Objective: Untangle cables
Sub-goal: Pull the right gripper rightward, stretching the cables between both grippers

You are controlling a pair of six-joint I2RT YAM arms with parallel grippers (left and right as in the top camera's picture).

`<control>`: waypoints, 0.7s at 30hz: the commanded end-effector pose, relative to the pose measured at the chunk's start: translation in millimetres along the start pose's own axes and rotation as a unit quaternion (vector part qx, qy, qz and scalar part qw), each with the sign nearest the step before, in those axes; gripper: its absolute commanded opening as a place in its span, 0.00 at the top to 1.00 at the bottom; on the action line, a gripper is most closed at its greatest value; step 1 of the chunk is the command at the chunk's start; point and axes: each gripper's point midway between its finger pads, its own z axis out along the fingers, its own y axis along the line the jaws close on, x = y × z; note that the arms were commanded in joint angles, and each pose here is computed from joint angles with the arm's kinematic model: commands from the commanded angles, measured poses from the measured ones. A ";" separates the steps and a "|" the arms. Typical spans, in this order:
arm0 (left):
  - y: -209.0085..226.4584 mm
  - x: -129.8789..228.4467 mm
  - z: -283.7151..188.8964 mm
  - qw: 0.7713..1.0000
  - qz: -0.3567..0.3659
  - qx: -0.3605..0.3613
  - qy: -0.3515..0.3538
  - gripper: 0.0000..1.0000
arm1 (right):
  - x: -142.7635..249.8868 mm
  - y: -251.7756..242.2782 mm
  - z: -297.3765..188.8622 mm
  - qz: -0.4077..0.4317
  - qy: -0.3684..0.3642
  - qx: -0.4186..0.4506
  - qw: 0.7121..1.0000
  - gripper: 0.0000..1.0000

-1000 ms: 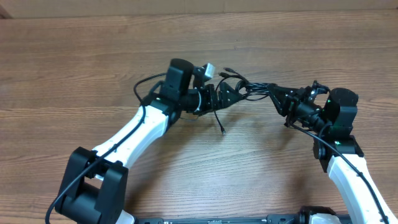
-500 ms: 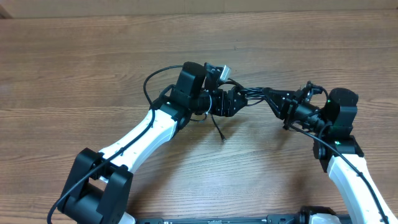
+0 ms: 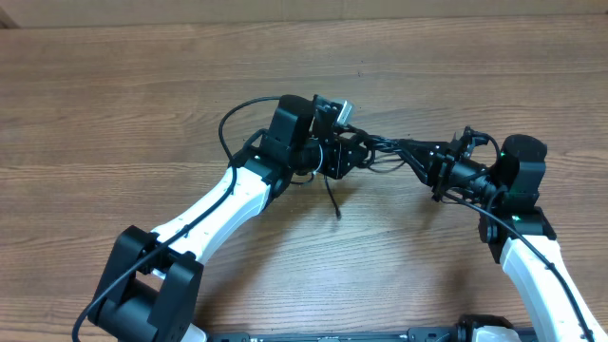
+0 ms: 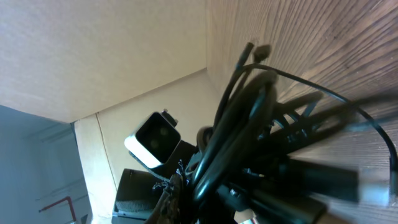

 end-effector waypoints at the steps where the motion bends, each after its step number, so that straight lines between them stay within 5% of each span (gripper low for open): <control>1: -16.7 -15.7 -7.9 0.999 0.028 0.015 -0.020 0.96 | 5.8 3.9 -1.0 -0.019 0.014 -0.003 1.000 0.96; 13: -9.7 -3.8 -8.7 0.999 0.035 0.005 0.003 0.96 | -11.7 1.0 -1.5 -0.110 -0.036 0.006 0.993 0.96; 21: 26.1 4.1 -25.8 0.999 -0.028 -0.032 0.025 0.96 | -28.9 -14.8 -4.1 -0.153 -0.082 0.044 0.984 0.96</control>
